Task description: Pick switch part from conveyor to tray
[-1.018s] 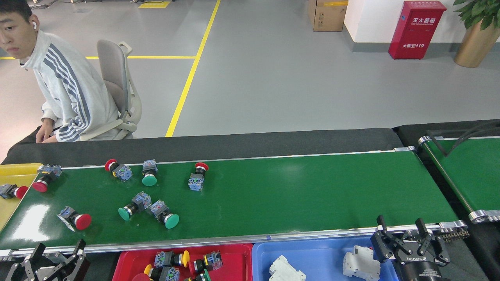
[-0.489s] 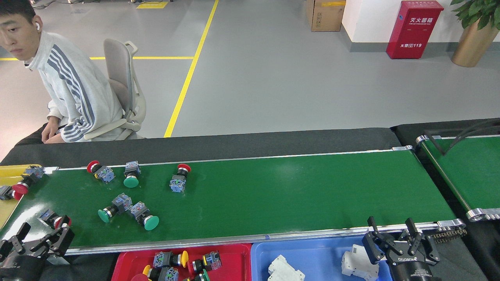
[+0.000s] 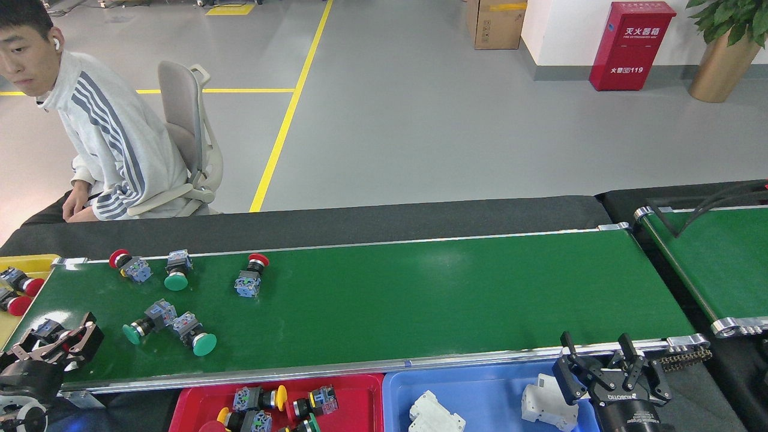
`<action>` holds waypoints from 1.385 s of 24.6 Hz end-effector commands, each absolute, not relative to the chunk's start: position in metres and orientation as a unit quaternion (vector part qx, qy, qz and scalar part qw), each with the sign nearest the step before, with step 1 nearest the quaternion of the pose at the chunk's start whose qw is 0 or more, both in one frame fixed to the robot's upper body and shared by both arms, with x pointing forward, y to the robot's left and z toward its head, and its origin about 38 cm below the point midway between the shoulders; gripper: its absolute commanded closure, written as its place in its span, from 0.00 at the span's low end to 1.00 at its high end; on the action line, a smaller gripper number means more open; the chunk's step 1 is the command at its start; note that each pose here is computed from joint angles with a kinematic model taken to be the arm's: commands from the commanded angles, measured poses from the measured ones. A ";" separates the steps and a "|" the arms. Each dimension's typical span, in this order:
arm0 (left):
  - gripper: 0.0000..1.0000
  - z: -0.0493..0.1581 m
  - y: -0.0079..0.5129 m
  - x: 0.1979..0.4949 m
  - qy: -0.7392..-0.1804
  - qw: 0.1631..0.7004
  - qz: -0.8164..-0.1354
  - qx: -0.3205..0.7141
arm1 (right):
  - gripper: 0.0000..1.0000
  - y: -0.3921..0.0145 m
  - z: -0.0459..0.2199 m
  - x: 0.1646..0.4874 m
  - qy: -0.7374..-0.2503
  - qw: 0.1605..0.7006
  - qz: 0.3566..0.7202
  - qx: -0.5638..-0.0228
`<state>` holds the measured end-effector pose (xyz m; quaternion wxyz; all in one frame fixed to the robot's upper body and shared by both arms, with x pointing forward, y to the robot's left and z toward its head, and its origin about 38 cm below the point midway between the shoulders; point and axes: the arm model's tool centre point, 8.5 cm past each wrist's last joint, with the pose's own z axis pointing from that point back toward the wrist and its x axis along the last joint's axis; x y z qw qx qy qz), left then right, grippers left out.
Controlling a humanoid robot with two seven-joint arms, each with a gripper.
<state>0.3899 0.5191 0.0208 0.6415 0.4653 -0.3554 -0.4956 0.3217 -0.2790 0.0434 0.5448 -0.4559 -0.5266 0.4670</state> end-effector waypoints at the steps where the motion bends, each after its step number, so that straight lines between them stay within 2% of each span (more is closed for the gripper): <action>1: 0.76 0.032 0.521 0.394 -0.371 0.628 -0.497 0.471 | 0.02 -0.276 0.052 0.326 -0.534 0.539 0.460 -0.461; 3: 0.86 0.030 0.517 0.393 -0.383 0.621 -0.503 0.464 | 0.02 -0.277 0.052 0.326 -0.534 0.538 0.461 -0.461; 4: 0.89 0.032 0.515 0.394 -0.388 0.616 -0.505 0.464 | 0.02 -0.277 0.052 0.326 -0.534 0.538 0.461 -0.461; 8: 0.93 0.039 0.505 0.382 -0.406 0.580 -0.522 0.476 | 0.02 -0.276 0.052 0.326 -0.534 0.539 0.460 -0.461; 12: 0.94 0.052 0.476 0.358 -0.468 0.519 -0.555 0.452 | 0.02 -0.277 0.051 0.325 -0.534 0.538 0.461 -0.461; 16: 0.94 0.060 0.425 0.316 -0.530 0.446 -0.598 0.403 | 0.02 -0.277 0.052 0.324 -0.536 0.533 0.466 -0.460; 20: 0.92 0.060 0.371 0.269 -0.579 0.384 -0.636 0.336 | 0.02 -0.263 0.066 0.321 -0.556 0.515 0.465 -0.458; 23: 0.82 0.046 0.340 0.250 -0.584 0.374 -0.658 0.293 | 0.02 -0.256 0.067 0.312 -0.561 0.511 0.469 -0.452; 24: 0.64 0.043 0.325 0.247 -0.591 0.366 -0.664 0.275 | 0.02 -0.256 0.065 0.309 -0.560 0.513 0.470 -0.450; 25: 0.35 0.042 0.313 0.245 -0.598 0.359 -0.666 0.265 | 0.02 -0.256 0.063 0.307 -0.558 0.515 0.471 -0.449; 26: 0.00 0.042 0.304 0.241 -0.605 0.356 -0.663 0.259 | 0.02 -0.256 0.063 0.307 -0.557 0.515 0.472 -0.449; 32: 0.00 0.043 0.296 0.236 -0.614 0.362 -0.651 0.260 | 0.02 -0.257 0.059 0.303 -0.554 0.518 0.474 -0.447; 34: 0.00 0.047 0.316 0.244 -0.590 0.395 -0.631 0.311 | 0.02 -0.259 0.058 0.302 -0.552 0.520 0.474 -0.448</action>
